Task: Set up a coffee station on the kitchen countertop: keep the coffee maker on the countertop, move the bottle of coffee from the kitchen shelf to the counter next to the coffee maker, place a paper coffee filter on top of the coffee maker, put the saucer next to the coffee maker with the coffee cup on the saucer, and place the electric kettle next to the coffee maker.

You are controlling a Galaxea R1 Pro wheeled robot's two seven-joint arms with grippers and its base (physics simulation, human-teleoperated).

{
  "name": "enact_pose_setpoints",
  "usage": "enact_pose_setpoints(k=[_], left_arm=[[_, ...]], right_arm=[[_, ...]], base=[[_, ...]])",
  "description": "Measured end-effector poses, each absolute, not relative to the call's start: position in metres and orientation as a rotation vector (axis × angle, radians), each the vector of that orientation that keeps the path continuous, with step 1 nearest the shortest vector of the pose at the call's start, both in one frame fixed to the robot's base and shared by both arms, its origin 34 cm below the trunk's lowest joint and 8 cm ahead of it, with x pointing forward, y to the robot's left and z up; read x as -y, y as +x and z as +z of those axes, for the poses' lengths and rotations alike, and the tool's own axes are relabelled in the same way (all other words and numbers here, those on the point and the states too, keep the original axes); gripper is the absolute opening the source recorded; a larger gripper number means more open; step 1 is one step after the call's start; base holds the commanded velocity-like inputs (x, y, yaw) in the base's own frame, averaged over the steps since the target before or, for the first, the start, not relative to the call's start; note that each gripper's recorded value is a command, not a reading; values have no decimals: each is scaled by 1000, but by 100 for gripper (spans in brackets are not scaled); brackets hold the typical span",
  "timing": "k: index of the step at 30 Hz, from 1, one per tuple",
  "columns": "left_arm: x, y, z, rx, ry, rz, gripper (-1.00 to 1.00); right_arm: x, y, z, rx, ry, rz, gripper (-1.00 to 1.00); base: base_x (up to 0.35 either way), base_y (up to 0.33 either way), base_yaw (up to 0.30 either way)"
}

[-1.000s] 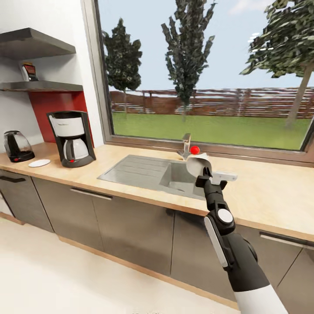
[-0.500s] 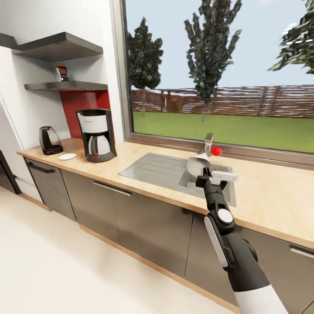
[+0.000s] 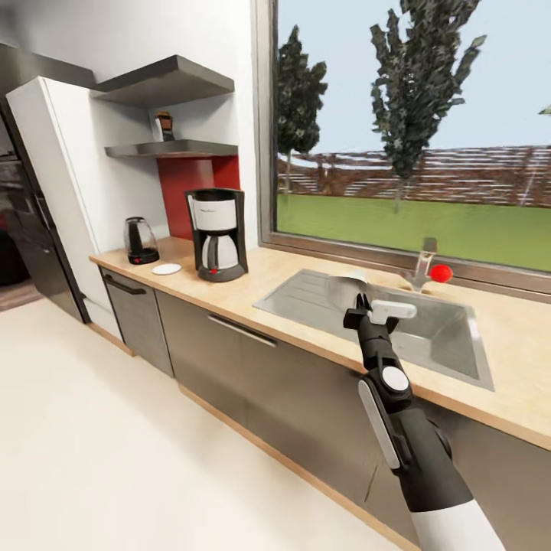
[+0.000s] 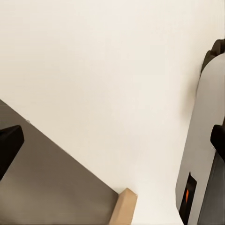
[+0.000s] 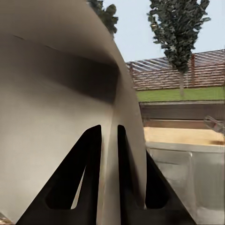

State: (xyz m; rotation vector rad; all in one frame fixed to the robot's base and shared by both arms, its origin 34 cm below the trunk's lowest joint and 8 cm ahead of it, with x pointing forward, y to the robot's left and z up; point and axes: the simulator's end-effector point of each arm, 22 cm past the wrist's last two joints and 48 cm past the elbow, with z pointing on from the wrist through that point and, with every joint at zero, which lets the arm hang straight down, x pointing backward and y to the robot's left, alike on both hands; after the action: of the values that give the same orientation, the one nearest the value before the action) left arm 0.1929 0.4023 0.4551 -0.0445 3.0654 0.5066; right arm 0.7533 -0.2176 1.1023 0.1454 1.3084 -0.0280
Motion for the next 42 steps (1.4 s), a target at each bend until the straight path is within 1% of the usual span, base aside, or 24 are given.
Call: enact_pose_setpoints(k=[11,42], left_arm=[[-402,194,455,-3063,-48,507,100],[-402,188,454,-3079,-45,509,100]], right_arm=[[217,755,1098,-1315,144,-28,-100],[217,760,1088,-1332,144,-28,-100]], base=[[194,249,278],[240,231,278]])
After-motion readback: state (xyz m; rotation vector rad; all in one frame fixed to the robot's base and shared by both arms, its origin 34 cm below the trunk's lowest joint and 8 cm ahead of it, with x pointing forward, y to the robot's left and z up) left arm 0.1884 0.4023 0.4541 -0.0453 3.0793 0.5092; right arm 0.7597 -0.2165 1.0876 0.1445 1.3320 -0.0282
